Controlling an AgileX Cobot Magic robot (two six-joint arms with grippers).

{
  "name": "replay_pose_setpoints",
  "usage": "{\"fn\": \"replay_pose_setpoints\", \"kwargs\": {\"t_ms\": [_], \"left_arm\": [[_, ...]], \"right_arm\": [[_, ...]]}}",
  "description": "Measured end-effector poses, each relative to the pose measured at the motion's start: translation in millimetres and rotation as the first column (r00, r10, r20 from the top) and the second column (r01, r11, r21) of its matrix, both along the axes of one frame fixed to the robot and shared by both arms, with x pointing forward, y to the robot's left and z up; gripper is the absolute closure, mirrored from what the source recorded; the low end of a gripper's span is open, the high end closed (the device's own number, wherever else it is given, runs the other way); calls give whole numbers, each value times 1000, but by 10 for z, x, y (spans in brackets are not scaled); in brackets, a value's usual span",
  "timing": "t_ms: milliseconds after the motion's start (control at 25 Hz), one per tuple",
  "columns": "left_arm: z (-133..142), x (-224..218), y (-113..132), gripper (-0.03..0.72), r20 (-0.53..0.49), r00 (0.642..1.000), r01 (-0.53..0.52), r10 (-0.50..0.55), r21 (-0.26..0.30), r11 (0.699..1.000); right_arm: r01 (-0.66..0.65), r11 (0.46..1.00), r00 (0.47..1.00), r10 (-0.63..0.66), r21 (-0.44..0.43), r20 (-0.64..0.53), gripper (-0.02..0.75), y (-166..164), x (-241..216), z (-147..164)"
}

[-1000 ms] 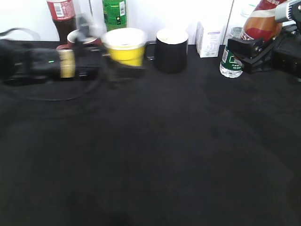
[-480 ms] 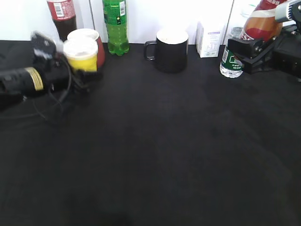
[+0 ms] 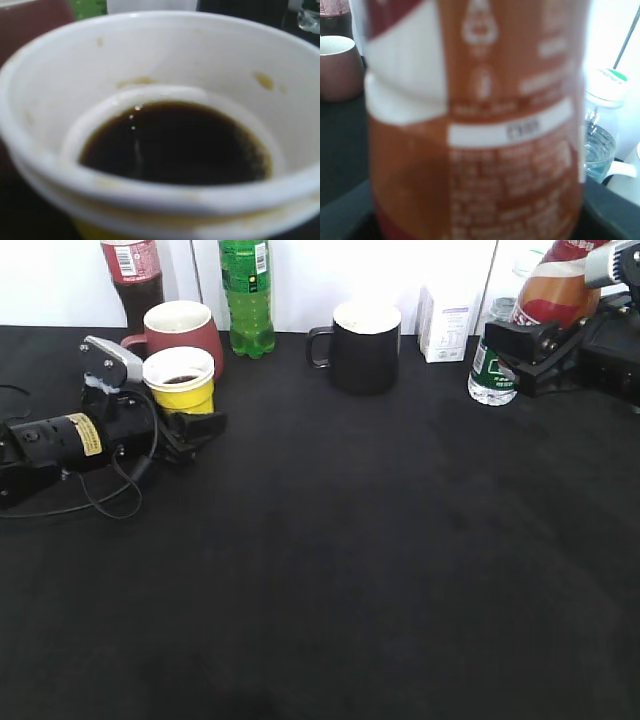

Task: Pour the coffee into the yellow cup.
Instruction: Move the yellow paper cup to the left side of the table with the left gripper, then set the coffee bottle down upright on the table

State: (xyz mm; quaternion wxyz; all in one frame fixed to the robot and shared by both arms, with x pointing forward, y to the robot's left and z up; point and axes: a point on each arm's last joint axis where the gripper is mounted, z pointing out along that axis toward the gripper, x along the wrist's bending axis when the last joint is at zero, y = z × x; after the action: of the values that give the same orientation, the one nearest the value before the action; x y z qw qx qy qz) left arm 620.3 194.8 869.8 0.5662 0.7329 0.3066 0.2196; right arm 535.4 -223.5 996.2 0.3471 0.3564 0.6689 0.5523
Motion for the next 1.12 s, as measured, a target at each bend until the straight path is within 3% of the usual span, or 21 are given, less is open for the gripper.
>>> {"fn": "replay_pose_setpoints", "kwargs": {"t_ms": [120, 360, 480, 560, 680, 760, 880, 1080, 1120], "left_arm": [[-19, -71, 7, 111, -11, 1000, -2, 2, -15, 1000], [25, -385, 135, 96, -93, 990, -104, 102, -27, 994], [91, -602, 202, 96, -128, 982, -141, 138, -19, 990], [201, -793, 239, 96, -147, 979, -141, 143, 23, 990], [599, -1004, 221, 98, -35, 997, -75, 75, 19, 997], [876, -1094, 196, 100, 50, 998, -25, 24, 10, 1000], [1075, -1168, 189, 102, 118, 993, 1, -3, 19, 1000], [1074, -1178, 193, 102, 115, 993, -2, -2, 27, 1000], [1074, -1178, 193, 102, 115, 993, -2, -1, 27, 1000]], "right_arm": [[0, 1000, 1000, 0, 0, 0, 210, 0, 0, 0], [3, 1000, 1000, -3, 1, -1, 210, -2, 1, 0], [131, 991, 991, -129, 41, -46, 210, -97, 47, -16], [217, 976, 976, -216, 8, -32, 210, -173, 92, -50], [326, 945, 937, -326, -18, -126, 210, -252, 228, -452], [335, 942, 933, -333, -9, -137, 210, -247, 310, -782], [333, 943, 931, -331, -13, -154, 210, -239, 345, -1141], [333, 943, 933, -330, -7, -143, 209, -237, 352, -1167], [334, 943, 932, -331, -10, -150, 171, -239, 347, -1141]]}}
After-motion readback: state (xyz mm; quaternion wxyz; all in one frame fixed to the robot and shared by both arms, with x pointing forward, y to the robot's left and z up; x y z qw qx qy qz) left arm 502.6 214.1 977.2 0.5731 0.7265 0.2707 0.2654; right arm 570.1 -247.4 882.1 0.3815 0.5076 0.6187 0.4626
